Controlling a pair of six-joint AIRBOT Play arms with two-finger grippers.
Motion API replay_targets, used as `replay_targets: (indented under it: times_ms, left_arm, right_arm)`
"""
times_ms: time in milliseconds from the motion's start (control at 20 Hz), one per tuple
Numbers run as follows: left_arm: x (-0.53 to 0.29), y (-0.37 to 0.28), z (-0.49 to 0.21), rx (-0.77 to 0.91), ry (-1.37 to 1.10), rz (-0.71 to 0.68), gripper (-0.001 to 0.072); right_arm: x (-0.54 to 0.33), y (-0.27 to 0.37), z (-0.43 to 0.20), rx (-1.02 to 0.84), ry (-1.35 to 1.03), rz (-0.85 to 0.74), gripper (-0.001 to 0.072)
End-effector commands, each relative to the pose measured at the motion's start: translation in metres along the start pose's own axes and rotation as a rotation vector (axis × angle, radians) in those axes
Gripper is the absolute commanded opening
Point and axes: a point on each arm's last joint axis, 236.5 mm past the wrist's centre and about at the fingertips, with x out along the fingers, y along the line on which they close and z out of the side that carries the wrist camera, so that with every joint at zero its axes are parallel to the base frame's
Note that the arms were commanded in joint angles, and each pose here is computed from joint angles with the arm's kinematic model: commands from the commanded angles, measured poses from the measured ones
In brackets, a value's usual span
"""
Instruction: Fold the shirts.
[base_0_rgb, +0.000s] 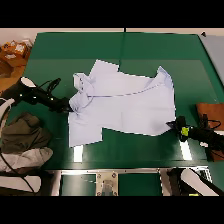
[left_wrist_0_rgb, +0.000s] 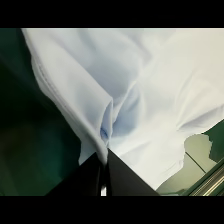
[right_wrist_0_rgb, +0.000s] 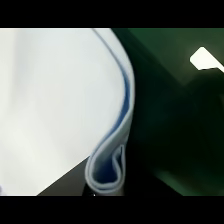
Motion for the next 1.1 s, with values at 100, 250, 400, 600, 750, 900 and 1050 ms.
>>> replay_targets:
  times_ms: [100, 250, 400, 600, 750, 900, 1050]
  left_arm:
    - [-0.012, -0.011, 0.0, 0.013, -0.021, 0.001, 0.0028]
    - [-0.059, -0.044, 0.007, 0.108, -0.158, 0.037, 0.0028]
    - [-0.14, -0.107, 0.009, 0.228, -0.393, 0.078, 0.0028]
    - [-0.3, -0.234, -0.02, 0.478, -0.905, 0.128, 0.0028]
    - [-0.413, -0.333, -0.094, 0.711, -1.29, 0.151, 0.0029]
    - [-0.462, -0.388, -0.158, 0.858, -1.451, 0.163, 0.0029]
    - [-0.486, -0.412, -0.19, 0.924, -1.546, 0.166, 0.0029]
  right_arm:
    - [-0.008, 0.012, -0.018, -0.1, 0.113, -0.001, 0.0013]
    - [-0.041, 0.062, 0.012, -0.21, 0.057, 0.05, 0.0012]
    - [-0.117, 0.155, 0.048, -0.375, -0.089, 0.137, 0.0013]
    - [-0.267, 0.29, 0.045, -0.664, -0.432, 0.264, 0.0012]
    - [-0.38, 0.363, -0.011, -0.849, -0.71, 0.373, 0.0013]
    - [-0.459, 0.399, -0.083, -1.001, -0.912, 0.46, 0.0013]
    - [-0.495, 0.407, -0.118, -1.072, -1.032, 0.467, 0.0014]
